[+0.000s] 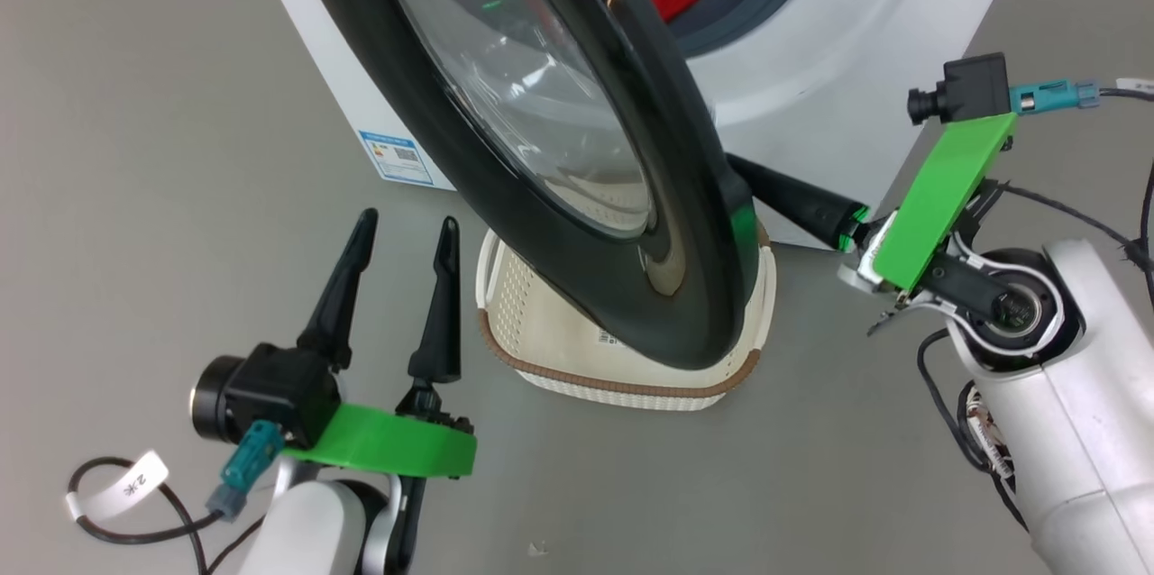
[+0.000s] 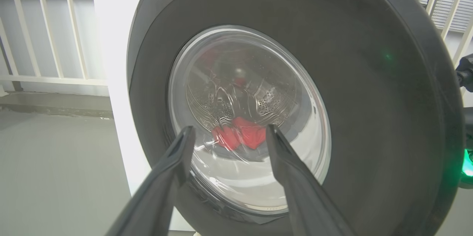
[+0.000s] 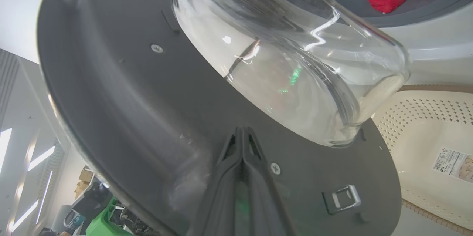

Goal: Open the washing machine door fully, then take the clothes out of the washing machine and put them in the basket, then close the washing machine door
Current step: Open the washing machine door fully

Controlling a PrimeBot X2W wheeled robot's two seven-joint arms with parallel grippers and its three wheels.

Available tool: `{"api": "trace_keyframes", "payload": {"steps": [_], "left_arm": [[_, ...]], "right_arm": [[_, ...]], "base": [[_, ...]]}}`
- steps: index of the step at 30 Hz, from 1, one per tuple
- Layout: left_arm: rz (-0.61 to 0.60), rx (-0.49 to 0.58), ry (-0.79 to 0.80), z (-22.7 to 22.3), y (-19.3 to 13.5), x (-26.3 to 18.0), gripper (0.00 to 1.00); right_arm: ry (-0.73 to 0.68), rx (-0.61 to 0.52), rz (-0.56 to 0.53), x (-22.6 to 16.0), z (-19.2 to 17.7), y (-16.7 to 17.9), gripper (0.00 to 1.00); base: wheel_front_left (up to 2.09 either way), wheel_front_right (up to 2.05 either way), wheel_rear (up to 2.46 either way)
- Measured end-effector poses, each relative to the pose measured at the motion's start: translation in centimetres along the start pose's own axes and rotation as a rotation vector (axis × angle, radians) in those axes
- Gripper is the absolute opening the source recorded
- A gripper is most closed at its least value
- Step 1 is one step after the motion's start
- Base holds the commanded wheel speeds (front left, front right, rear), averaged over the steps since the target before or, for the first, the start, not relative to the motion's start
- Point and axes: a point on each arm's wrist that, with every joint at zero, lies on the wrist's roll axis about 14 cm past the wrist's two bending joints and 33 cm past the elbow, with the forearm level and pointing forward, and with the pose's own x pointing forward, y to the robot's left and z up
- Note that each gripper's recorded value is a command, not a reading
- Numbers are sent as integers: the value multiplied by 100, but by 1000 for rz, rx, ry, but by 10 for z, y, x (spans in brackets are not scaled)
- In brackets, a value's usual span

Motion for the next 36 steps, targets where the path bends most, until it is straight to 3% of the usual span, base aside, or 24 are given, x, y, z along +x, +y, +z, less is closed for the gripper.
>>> {"api": "trace_keyframes", "payload": {"steps": [36], "left_arm": [[169,26,-17,22,54,-49,100]], "right_arm": [[281,16,130,42,-99,45,0]], "base": [[0,0,0]]}}
